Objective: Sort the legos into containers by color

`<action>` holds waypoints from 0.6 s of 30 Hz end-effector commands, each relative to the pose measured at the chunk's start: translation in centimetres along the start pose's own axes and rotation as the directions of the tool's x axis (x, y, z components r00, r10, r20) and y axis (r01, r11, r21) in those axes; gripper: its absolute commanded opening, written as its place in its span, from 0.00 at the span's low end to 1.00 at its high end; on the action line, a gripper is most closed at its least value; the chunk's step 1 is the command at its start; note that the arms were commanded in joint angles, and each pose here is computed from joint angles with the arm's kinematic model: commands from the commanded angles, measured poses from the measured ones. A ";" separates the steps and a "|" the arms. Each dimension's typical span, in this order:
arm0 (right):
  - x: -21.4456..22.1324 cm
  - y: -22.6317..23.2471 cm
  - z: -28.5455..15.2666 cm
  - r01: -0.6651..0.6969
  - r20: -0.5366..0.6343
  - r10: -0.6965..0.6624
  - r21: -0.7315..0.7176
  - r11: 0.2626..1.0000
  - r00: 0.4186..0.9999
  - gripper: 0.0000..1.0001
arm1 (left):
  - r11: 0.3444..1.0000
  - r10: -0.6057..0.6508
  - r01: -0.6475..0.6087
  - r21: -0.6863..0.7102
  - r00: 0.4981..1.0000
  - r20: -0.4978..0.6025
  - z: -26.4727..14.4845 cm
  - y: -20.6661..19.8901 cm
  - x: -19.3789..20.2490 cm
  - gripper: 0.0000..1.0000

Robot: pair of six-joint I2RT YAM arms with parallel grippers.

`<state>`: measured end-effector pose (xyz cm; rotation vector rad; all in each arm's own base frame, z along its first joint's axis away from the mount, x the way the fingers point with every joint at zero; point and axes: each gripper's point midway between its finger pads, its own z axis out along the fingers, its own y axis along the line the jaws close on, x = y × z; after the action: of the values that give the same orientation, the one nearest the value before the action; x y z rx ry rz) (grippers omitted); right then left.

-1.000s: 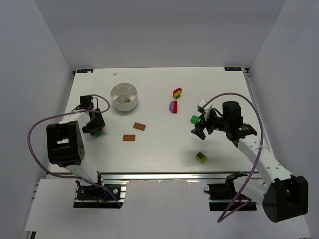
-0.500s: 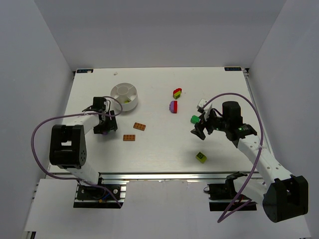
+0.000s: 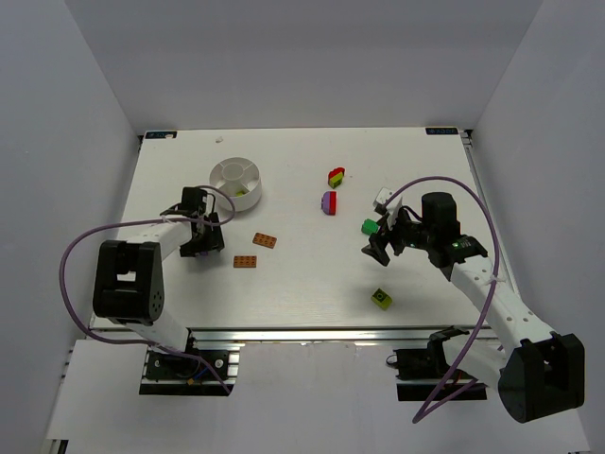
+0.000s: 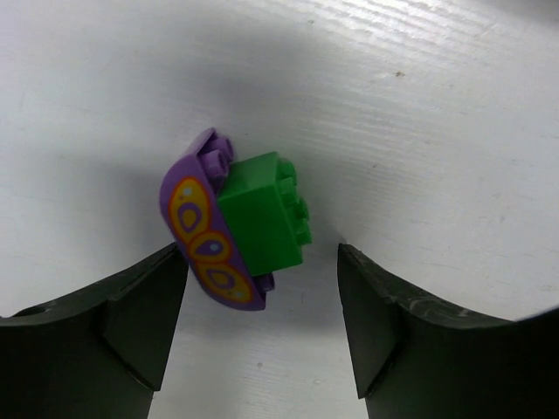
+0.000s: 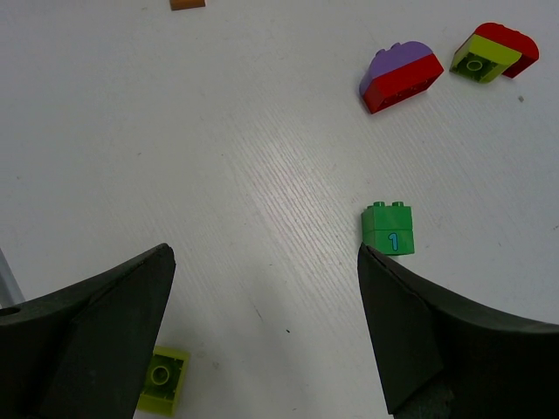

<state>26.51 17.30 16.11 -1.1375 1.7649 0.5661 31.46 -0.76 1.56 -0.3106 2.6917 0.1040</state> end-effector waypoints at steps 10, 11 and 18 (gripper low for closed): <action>-2.5 -0.3 -0.6 0.062 0.060 -0.063 0.006 0.998 0.996 0.89 | 0.986 -0.164 0.168 -0.007 0.970 0.179 -3.4 1.4 -3.6 0.82; -2.4 -0.3 -0.6 0.063 0.059 -0.063 0.006 0.998 0.996 0.90 | 0.984 -0.174 0.178 -0.002 0.968 0.181 -3.3 1.5 -3.8 0.82; -2.3 -0.3 -0.6 0.063 0.056 -0.063 0.006 0.998 0.996 0.89 | 0.983 -0.181 0.183 -0.004 0.975 0.127 -1.9 1.7 -3.5 0.81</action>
<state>26.48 17.34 16.15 -1.1459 1.7567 0.5663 32.20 1.36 4.21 -0.5198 2.5507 0.1146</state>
